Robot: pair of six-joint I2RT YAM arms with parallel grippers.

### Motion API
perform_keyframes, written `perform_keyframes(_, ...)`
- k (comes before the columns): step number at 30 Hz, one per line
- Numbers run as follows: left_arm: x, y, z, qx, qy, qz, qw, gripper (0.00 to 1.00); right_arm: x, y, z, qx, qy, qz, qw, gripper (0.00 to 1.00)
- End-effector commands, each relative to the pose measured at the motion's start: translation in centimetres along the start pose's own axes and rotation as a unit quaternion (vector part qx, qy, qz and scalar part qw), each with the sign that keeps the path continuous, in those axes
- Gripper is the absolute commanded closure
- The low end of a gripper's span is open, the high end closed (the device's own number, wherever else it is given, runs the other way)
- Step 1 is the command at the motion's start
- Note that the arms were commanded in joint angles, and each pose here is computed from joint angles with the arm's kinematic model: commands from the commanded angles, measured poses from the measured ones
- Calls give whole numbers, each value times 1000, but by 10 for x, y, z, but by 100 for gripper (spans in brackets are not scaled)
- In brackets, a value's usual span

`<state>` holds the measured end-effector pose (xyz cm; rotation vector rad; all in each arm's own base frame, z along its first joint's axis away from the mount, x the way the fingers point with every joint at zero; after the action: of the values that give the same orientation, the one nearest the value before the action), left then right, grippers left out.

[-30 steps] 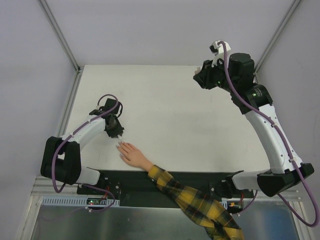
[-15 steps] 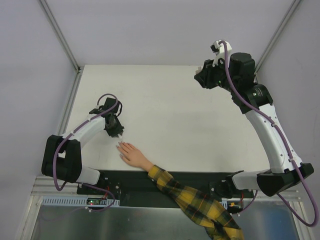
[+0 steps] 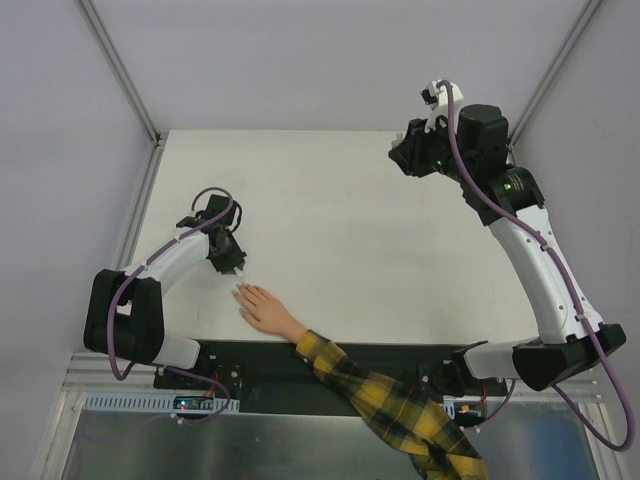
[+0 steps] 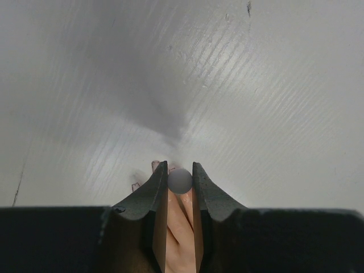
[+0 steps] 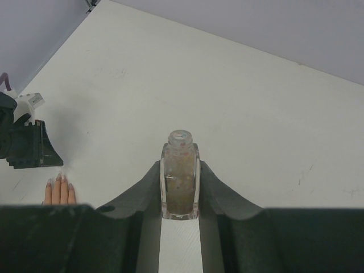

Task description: Paint the nails

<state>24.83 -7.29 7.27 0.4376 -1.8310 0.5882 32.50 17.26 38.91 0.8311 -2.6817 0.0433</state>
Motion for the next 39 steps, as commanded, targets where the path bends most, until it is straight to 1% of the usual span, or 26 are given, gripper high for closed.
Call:
perform_keyframes(1,0,0,-2,16,4,-1,1000,100,6,1,-24,-4,-36,-5,999,100)
perform_keyframes(39,-10,8,-3,25,17,-17,999,100,-7,-11,-24,-21,-31,0,999,99)
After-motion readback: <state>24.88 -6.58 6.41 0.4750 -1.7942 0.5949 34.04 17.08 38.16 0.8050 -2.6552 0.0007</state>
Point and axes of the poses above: each gripper's point midway between its finger pads, its own x axis back along the fingers, its own y axis along the line the jaws close on, z = x × y, the point moved 3 cm from there along x, back along the fingers, and after that the axes turned 4 degrees about x, right-handed, at the moved point
